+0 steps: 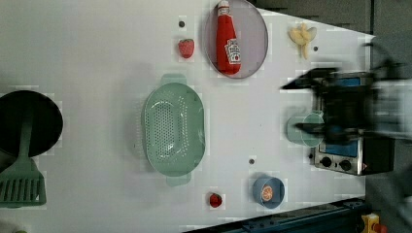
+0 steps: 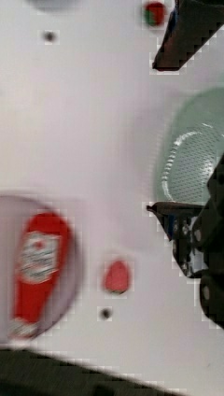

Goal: Drag strainer right to left.

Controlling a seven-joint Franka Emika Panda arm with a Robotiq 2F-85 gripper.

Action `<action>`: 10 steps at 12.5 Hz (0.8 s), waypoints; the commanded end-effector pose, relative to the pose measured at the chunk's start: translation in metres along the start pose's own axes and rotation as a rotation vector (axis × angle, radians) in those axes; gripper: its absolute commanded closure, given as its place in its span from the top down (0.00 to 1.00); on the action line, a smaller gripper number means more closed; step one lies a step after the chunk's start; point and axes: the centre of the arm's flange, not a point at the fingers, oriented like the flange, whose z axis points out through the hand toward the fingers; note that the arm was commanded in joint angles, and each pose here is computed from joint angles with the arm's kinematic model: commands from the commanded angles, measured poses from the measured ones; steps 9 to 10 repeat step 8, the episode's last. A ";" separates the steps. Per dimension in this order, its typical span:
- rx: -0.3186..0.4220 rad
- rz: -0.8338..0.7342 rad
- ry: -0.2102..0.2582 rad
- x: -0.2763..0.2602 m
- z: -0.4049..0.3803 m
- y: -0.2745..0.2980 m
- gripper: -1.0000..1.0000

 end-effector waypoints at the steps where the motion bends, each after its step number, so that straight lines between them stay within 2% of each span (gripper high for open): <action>1: -0.024 -0.167 -0.040 0.091 -0.014 0.035 1.00; 3: 0.008 -0.144 -0.049 0.150 -0.038 0.064 1.00; 5: 0.003 -0.144 -0.053 0.193 -0.051 0.094 1.00; 8: -0.004 -0.262 -0.029 0.223 -0.062 0.118 1.00; 10: -0.004 -0.262 -0.029 0.223 -0.062 0.118 1.00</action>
